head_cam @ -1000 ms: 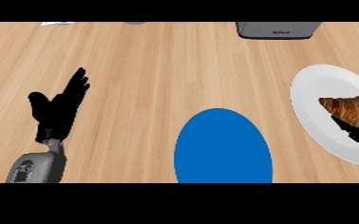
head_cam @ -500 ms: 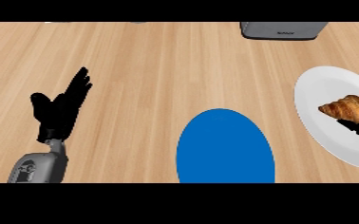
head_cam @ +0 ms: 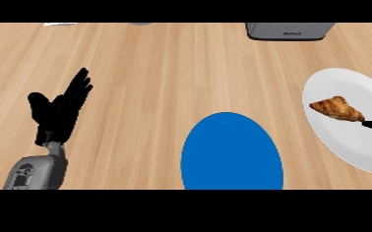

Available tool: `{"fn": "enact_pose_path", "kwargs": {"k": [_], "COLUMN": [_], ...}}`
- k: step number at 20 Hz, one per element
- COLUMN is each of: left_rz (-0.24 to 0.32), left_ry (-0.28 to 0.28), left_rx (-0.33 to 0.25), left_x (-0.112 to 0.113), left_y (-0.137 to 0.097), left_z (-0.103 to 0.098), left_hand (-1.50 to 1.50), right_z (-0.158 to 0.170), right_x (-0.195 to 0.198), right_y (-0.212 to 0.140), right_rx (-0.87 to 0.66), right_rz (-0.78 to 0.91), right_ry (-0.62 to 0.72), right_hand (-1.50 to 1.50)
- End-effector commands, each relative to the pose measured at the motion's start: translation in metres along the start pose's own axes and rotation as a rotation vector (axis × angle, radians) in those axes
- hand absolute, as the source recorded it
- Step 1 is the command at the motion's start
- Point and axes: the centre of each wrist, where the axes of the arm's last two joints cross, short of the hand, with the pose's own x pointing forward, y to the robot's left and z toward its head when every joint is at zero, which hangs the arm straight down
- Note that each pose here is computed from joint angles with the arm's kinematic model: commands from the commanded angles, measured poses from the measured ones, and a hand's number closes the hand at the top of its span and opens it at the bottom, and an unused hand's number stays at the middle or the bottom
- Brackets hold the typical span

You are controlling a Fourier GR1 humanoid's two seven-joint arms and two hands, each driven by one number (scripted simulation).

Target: Pick the croissant from the plate and place it in the plate

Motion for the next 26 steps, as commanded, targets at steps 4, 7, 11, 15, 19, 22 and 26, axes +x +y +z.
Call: {"fn": "enact_pose_path", "kwargs": {"k": [4, 7, 11, 15, 19, 22, 26], "left_rz": [-0.005, -0.005, 0.011, 0.011, 0.003, -0.008, 0.003], "left_ry": [0.009, 0.026, 0.016, -0.007, -0.003, -0.005, -0.008], "left_rx": [0.042, 0.028, 0.025, 0.01, -0.002, -0.008, 0.003], "left_x": [-0.012, -0.019, -0.005, 0.002, -0.001, -0.007, 0.001], "left_y": [0.007, 0.02, 0.003, -0.009, -0.01, -0.01, 0.022], "left_z": [0.016, 0.009, 0.003, -0.009, 0.008, 0.006, -0.001], "left_hand": [0.0, 0.0, 0.0, 0.0, 0.0, 0.0, 0.0], "right_z": [-0.009, 0.0, 0.02, 0.016, 0.04, 0.043, 0.053], "right_x": [0.016, 0.011, -0.005, -0.01, -0.025, -0.027, -0.029], "right_y": [-0.026, -0.039, -0.052, -0.06, -0.053, -0.068, -0.085], "right_rx": [-0.062, -0.056, 0.067, 0.07, 0.048, 0.025, 0.002], "right_rz": [-0.311, -0.445, -0.575, -0.654, -0.634, -0.643, -0.606], "right_ry": [-0.213, -0.097, 0.026, 0.021, -0.011, -0.009, -0.012], "right_hand": [-1.5, -1.5, -1.5, -1.5, -1.5, -1.5, -1.5]}}
